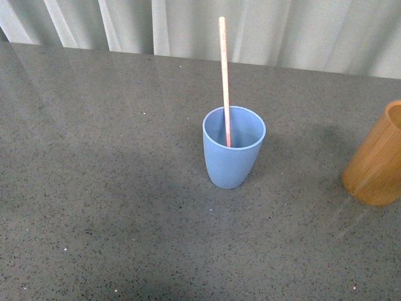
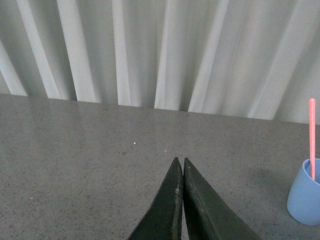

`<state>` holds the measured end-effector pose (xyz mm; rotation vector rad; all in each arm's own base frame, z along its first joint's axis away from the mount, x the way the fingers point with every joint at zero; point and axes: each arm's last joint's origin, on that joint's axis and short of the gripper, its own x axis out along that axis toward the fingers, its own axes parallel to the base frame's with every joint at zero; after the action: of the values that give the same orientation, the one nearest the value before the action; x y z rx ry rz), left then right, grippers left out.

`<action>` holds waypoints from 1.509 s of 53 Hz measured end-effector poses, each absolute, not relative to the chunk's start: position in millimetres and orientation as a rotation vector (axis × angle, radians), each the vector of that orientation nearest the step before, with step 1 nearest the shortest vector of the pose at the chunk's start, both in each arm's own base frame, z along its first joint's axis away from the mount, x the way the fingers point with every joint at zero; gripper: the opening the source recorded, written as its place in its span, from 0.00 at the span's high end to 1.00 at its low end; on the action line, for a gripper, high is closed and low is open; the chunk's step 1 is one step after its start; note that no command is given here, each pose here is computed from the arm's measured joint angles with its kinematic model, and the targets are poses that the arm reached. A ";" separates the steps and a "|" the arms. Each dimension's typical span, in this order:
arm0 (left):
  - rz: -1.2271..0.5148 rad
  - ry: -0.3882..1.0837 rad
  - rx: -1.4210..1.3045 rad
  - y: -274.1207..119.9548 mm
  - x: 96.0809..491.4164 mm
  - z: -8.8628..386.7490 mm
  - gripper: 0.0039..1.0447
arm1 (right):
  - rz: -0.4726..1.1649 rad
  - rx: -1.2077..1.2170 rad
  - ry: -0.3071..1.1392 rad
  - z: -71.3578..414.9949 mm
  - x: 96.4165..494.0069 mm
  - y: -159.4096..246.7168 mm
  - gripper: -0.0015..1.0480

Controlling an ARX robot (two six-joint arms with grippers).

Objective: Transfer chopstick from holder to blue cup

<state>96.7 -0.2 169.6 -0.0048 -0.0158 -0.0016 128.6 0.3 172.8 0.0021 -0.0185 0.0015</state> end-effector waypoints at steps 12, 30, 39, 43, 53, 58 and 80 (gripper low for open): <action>-0.002 -0.016 -0.005 -0.2 96.7 169.7 0.97 | 0.002 0.002 -0.024 174.2 120.2 0.3 0.99; -0.002 -0.016 -0.005 -0.2 96.7 169.6 0.97 | 0.002 0.002 -0.026 174.3 112.7 0.3 0.99; -0.002 -0.016 -0.005 -0.2 96.7 169.6 0.97 | 0.002 0.002 -0.025 174.1 110.0 0.2 0.99; -0.002 -0.016 -0.005 -0.2 96.7 169.6 0.97 | 0.002 0.002 -0.026 174.0 108.6 0.2 0.99; -0.002 -0.016 -0.005 -0.2 96.7 169.7 0.97 | 0.002 0.003 -0.023 171.2 96.6 0.2 0.99; -0.002 -0.017 -0.005 -0.2 96.7 169.7 0.97 | 0.001 0.003 -0.020 171.0 96.6 0.2 0.99; -0.002 -0.016 -0.005 -0.2 96.7 169.6 0.59 | 0.001 0.001 -0.020 170.9 96.6 0.2 0.60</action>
<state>96.7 -0.2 169.6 -0.0048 -0.0162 -0.0016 96.6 0.2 170.9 0.0014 -0.0196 0.0012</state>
